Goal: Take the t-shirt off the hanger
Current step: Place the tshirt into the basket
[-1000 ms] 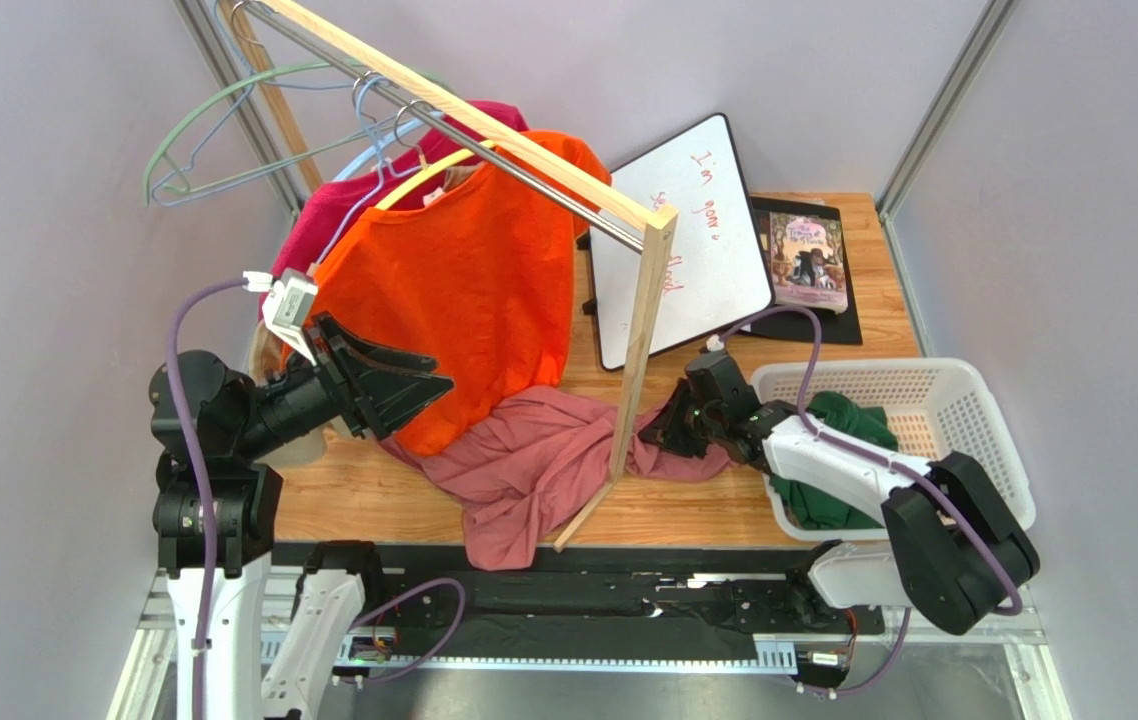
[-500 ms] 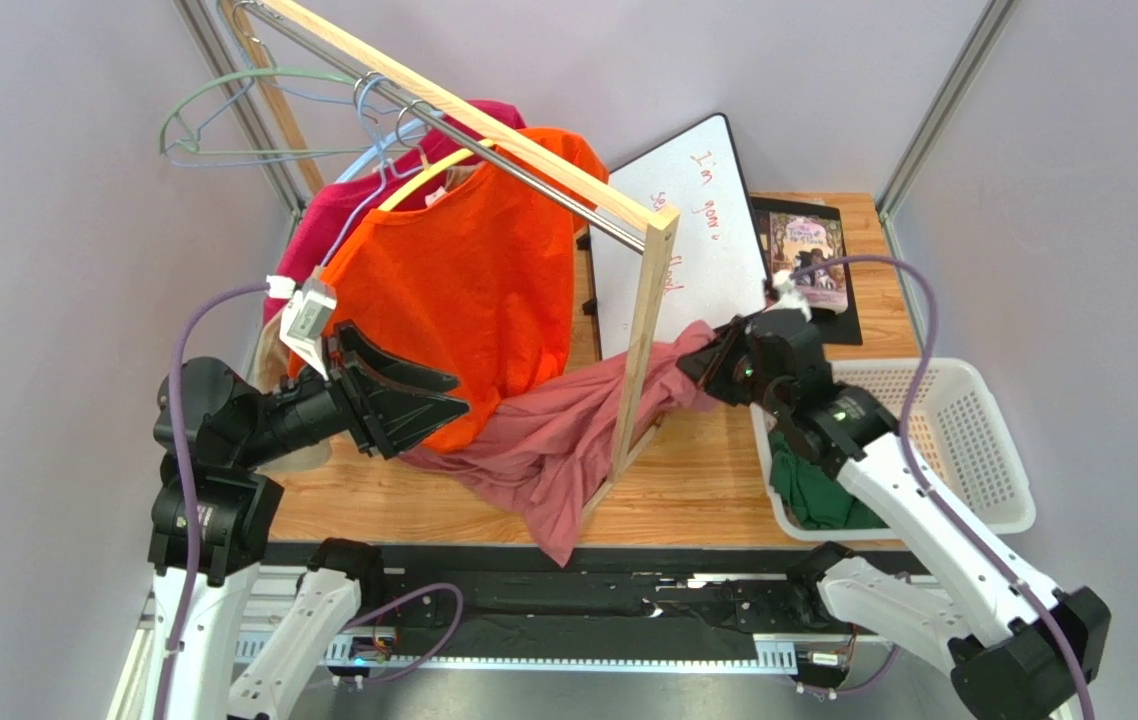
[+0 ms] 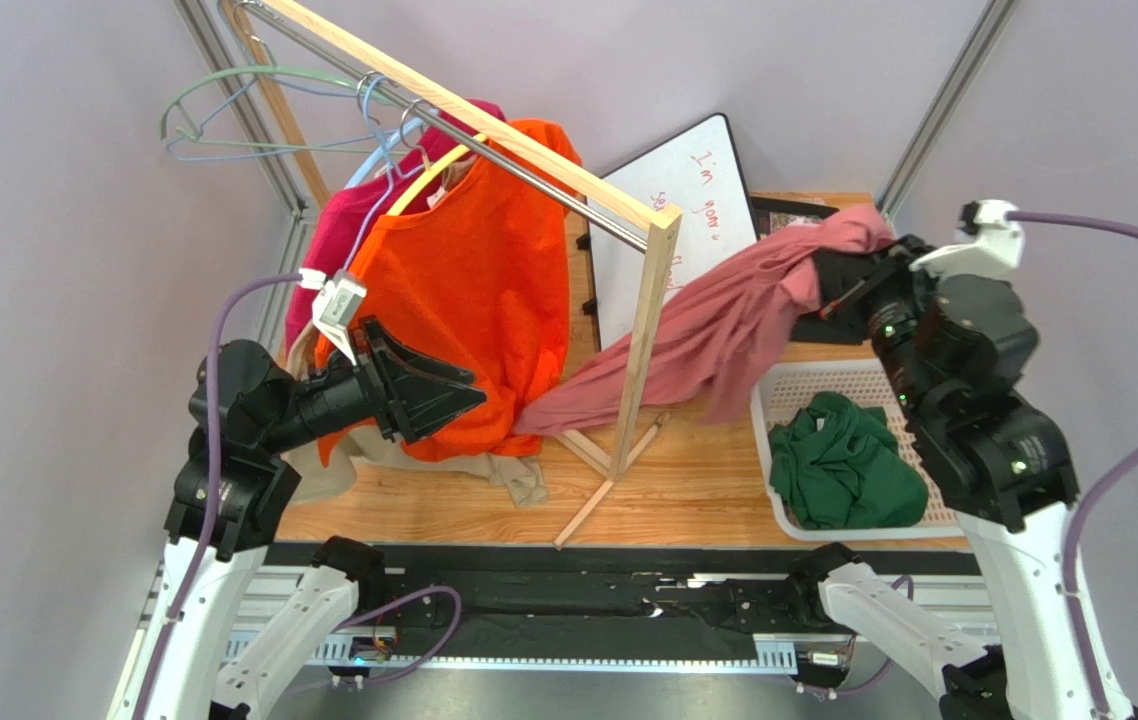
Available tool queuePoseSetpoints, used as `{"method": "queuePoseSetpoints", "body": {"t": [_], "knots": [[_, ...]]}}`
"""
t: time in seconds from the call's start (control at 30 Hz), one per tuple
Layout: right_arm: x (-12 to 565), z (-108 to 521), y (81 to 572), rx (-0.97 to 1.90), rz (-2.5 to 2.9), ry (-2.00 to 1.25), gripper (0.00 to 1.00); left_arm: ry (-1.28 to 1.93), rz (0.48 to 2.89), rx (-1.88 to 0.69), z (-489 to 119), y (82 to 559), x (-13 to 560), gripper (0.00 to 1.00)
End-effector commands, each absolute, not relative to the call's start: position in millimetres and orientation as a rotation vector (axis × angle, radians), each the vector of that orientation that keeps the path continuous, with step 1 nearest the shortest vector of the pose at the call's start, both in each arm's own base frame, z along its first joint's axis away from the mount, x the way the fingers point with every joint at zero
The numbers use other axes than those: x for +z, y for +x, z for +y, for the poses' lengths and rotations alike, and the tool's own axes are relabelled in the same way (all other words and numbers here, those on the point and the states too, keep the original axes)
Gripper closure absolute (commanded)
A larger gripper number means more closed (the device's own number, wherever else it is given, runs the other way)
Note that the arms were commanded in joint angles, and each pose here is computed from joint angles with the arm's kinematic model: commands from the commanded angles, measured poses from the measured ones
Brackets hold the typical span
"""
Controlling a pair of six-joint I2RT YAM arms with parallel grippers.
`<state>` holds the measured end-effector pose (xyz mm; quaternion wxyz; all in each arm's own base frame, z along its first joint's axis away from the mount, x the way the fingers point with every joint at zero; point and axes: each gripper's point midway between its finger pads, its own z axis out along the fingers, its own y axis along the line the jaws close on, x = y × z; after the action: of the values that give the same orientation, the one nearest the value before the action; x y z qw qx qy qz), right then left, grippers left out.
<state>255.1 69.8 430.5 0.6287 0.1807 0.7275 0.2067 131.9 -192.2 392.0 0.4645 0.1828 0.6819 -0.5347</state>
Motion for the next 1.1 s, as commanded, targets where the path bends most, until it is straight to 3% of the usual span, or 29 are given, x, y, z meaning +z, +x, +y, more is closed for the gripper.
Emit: {"method": "queuePoseSetpoints", "body": {"t": [0.0, 0.27, 0.53, 0.8, 0.93, 1.07], "knots": [[506.4, 14.4, 233.3, 0.289, 1.426, 0.495, 1.00, 0.451, 1.658, -1.302, -194.4, 139.1, 392.2, 0.43], [619.3, -49.8, 175.8, 0.136, 1.118, 0.604, 1.00, 0.452, 1.658, -1.295, -193.2, 135.8, 389.8, 0.43], [648.4, -89.4, 147.5, -0.076, 1.015, 0.665, 1.00, 0.452, 1.663, -1.294, -193.3, 136.6, 390.5, 0.43], [563.8, -83.7, 194.3, -0.249, 1.193, 0.709, 1.00, 0.468, 1.649, -1.296, -193.7, 134.4, 397.9, 0.43], [488.4, -79.3, 223.7, -0.368, 1.316, 0.747, 1.00, 0.485, 1.657, -1.274, -192.1, 132.8, 398.6, 0.43], [424.7, -101.6, 215.7, -0.495, 1.302, 0.918, 1.00, 0.491, 1.650, -1.266, -191.4, 132.0, 402.2, 0.43]]}}
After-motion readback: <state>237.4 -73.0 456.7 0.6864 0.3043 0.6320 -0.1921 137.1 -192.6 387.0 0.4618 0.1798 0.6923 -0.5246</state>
